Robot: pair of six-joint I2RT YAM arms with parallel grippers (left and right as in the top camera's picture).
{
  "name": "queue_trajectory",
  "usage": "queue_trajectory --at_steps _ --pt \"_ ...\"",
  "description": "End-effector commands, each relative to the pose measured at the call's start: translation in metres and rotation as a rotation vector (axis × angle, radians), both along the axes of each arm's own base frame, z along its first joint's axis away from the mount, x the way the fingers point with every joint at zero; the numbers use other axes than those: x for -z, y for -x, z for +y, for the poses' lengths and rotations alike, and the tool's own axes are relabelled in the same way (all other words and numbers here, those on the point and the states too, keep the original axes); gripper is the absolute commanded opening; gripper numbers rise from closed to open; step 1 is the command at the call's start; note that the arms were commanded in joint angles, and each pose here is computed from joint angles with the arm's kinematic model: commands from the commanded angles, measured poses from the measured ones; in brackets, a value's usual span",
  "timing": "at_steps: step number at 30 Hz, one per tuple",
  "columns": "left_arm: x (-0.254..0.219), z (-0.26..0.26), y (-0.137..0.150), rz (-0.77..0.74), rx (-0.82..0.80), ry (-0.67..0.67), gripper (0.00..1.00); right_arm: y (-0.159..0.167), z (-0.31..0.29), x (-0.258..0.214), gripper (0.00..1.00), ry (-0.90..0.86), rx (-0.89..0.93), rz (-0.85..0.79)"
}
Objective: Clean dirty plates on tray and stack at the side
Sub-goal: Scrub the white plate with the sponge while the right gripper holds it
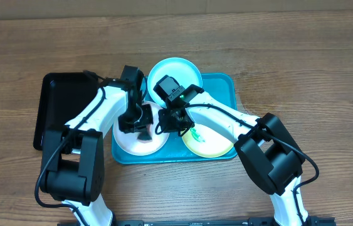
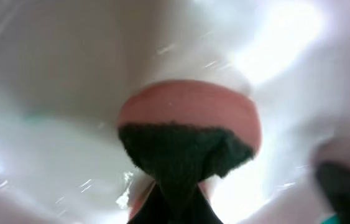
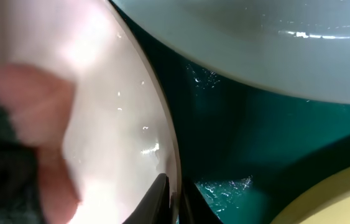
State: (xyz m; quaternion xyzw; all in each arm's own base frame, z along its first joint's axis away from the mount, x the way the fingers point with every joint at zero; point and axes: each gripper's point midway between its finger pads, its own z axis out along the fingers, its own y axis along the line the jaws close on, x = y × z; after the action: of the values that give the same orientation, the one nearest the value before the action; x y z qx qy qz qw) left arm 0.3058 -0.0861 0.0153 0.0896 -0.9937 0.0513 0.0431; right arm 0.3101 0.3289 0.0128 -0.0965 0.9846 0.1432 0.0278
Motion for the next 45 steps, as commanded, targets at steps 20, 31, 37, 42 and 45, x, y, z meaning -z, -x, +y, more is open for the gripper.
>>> queue_trajectory --at_steps 20,31,37,42,45 --pt "-0.001 -0.027 -0.043 -0.139 -0.130 0.156 0.04 -0.001 0.000 0.002 0.08 0.005 0.005 -0.006" --pt "0.002 -0.022 -0.005 -0.027 0.097 0.127 0.04 -0.001 0.000 0.002 0.08 0.005 0.005 -0.006" --pt "0.002 0.050 0.011 0.033 0.064 -0.280 0.04 -0.001 0.000 0.002 0.08 0.005 0.005 -0.006" --pt "-0.005 0.078 -0.005 -0.051 -0.031 -0.460 0.04 -0.001 -0.001 0.002 0.08 0.006 0.005 -0.006" --pt "-0.001 0.065 -0.021 -0.110 -0.071 -0.386 0.04 -0.001 -0.001 0.002 0.08 0.006 0.005 -0.006"
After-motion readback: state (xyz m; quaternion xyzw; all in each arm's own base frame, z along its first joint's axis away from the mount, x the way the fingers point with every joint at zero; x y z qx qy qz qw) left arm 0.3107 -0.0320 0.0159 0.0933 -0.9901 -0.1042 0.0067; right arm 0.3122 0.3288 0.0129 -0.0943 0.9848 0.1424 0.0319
